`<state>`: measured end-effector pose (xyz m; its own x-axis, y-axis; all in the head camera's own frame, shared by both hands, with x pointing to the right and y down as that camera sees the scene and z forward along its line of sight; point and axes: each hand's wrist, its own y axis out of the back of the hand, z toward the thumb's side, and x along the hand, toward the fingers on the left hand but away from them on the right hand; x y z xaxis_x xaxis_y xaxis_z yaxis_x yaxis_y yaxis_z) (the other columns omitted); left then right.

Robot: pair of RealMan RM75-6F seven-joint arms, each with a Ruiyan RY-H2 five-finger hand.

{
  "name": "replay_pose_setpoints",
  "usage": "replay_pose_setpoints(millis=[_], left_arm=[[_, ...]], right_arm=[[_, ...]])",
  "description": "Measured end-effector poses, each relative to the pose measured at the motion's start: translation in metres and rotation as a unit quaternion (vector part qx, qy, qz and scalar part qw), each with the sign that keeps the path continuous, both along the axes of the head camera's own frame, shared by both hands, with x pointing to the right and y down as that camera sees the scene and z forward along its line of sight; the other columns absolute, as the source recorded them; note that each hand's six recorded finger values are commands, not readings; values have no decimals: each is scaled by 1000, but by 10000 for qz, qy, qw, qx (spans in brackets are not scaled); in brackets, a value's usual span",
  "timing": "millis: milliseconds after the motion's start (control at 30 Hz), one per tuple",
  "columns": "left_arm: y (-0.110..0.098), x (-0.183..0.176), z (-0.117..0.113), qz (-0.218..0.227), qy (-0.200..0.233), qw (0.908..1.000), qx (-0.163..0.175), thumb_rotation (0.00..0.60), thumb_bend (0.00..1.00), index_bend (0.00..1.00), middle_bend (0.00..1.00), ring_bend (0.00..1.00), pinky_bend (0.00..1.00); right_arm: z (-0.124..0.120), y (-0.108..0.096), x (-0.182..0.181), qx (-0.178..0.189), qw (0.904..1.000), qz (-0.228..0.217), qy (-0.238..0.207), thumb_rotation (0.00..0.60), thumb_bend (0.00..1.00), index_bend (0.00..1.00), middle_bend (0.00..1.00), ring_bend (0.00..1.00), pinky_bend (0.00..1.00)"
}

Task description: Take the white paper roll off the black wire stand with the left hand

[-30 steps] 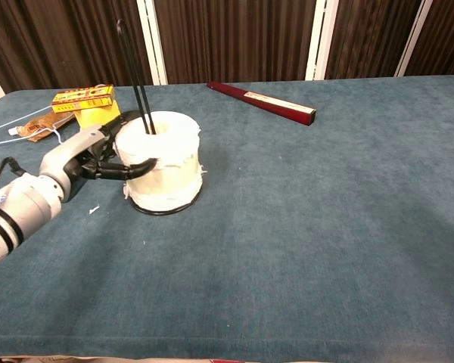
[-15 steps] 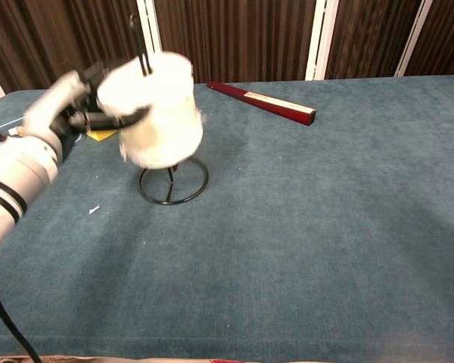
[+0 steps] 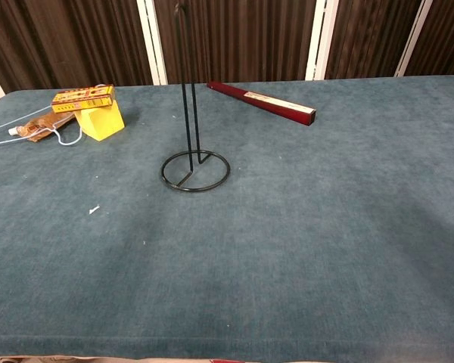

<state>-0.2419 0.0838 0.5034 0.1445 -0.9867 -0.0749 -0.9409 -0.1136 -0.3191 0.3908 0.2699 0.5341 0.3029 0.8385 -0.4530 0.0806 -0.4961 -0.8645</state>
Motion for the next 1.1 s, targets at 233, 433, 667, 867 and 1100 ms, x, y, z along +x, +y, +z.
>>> replay_pose_setpoints(millis=[233,433,667,867,1100], left_arm=[[2,-73,-11,-510,-664,9965,28,600,778,750,705,710,731],[25,-120,49,-637,-1317,9874,-602,600,784,753,714,720,729],[81,-135,141,-396,-1756,9712,-1563,600,784,739,709,718,535],[118,-104,188,27,-1771,9632,-2021,600,753,672,681,630,326],[126,-88,204,353,-1852,9590,-2118,600,501,218,258,156,88]], right_arm=[[0,2,-2,11,10000,-18,9,600,64,0,0,0,0],[3,5,-8,-16,9999,-111,51,600,65,0,0,0,0],[10,6,-13,-85,9997,-174,135,600,65,0,0,0,0],[11,6,-13,-92,9996,-209,170,600,65,0,0,0,0],[10,5,-12,-69,9997,-177,158,600,65,0,0,0,0]])
